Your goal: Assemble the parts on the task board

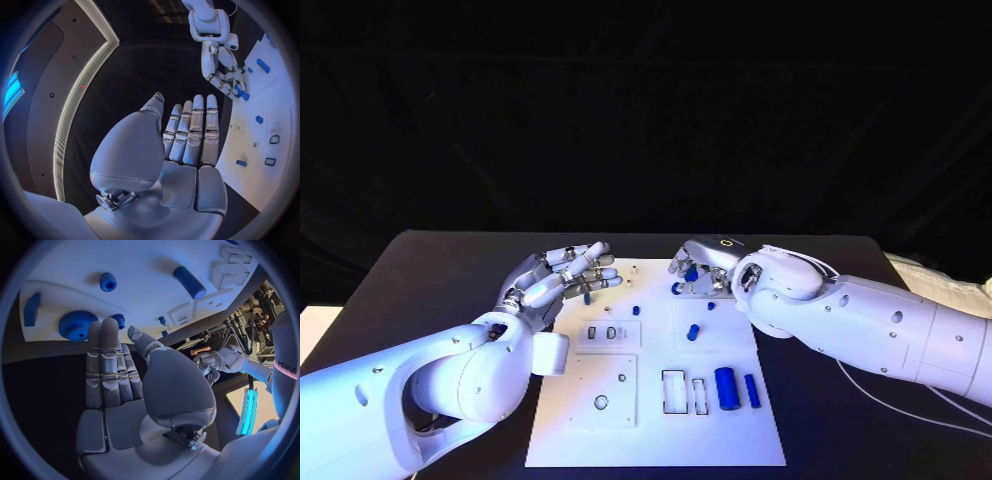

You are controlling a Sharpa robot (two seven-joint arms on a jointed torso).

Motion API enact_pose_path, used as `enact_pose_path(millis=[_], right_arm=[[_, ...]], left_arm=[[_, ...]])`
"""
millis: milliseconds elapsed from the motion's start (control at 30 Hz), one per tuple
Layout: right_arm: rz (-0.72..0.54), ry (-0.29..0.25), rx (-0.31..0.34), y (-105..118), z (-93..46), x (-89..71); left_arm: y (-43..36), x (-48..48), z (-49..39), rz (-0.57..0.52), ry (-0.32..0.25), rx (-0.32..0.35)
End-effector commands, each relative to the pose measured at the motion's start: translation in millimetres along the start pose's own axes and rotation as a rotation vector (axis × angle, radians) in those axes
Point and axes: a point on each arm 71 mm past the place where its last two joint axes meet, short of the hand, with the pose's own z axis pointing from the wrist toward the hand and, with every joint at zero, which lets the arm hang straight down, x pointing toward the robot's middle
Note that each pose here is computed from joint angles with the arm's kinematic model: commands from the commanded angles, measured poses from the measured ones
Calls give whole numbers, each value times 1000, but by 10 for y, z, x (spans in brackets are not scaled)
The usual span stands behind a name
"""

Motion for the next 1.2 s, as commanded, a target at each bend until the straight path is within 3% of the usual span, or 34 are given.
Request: enact_pose_path(millis=[33, 900, 1200], right_arm=[[-69, 60, 24, -20, 19, 30], [-99, 98, 28, 1, 44, 43], [-87, 62, 36, -5, 55, 22]], left_arm=[[-11, 37, -2, -18, 25, -4], [-19, 30, 4, -18, 28, -13], [-18, 31, 6, -18, 29, -16]])
